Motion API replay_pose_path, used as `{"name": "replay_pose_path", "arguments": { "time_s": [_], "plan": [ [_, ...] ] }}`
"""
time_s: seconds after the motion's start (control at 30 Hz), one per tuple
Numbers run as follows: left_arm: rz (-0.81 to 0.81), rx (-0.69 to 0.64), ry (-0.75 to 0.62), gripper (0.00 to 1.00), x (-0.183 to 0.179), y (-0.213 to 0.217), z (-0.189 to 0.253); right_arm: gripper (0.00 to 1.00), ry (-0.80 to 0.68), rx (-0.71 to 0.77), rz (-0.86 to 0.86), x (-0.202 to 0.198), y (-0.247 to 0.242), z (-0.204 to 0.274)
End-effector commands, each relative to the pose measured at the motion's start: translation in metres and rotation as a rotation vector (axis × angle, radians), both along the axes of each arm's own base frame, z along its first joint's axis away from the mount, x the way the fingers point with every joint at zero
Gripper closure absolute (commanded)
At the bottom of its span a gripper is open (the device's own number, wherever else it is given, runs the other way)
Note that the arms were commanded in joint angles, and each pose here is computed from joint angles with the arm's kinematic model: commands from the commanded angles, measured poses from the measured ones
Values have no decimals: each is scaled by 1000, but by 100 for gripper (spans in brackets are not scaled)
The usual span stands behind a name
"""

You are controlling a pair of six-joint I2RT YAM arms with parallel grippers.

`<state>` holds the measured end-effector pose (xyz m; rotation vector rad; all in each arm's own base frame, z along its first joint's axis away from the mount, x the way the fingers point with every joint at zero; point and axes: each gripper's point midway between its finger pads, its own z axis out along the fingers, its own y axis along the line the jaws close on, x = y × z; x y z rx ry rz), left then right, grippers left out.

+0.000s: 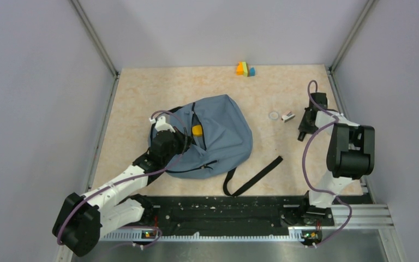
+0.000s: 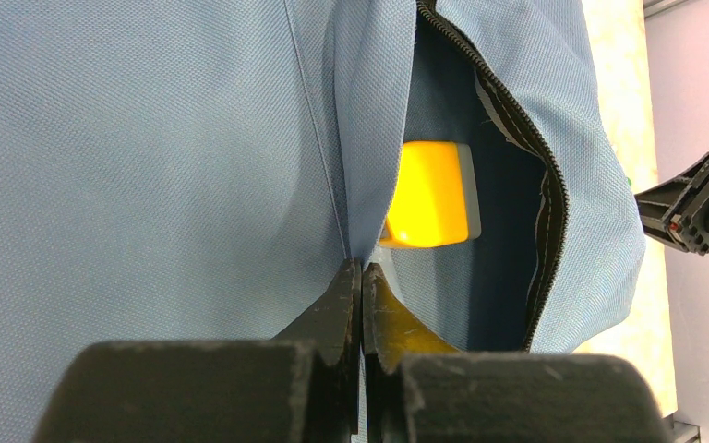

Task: Pack the student bag
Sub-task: Pick up the stationery from the center of the board, then place the stationery in the student bag.

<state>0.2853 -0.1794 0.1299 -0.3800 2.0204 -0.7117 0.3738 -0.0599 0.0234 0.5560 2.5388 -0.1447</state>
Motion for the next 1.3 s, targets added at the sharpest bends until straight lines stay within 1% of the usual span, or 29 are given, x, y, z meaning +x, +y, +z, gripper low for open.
{"name": "replay_pose_path", "arguments": {
  "time_s": [0.0,0.1,0.2,0.23,0.37,0.47,0.6,0.7,0.8,0.93,1.1,1.27],
  "plan": [
    [-9,-8,-30,100,3,-2,10,100,-100,-6,40,14,6,46],
    [-4,-5,-32,100,2,0,10,100,-171,-5,78,15,16,78],
    [-3,-9,-38,100,3,0,12,100,-220,-39,148,12,39,110],
    [-1,-10,-40,100,3,0,13,100,-234,-43,207,11,61,119],
    [-8,-15,-47,100,5,-3,16,100,-321,-15,349,3,124,161],
    [-10,-16,-46,100,6,-4,18,100,-414,90,507,-11,195,196],
    [-9,-25,-57,100,8,-5,22,100,-499,292,751,-44,302,232],
    [-4,-34,-69,100,9,-5,28,100,-495,379,883,-70,362,240],
    [-4,-40,-82,100,11,-6,33,100,-468,456,957,-87,402,237],
    [-9,-37,-86,100,11,-7,35,100,-424,535,1011,-102,436,229],
    [-1,-25,-80,100,11,-4,34,100,-367,577,1065,-120,468,213],
    [-4,-28,-80,100,10,-4,34,100,-312,568,1021,-116,481,201]
  ]
}}
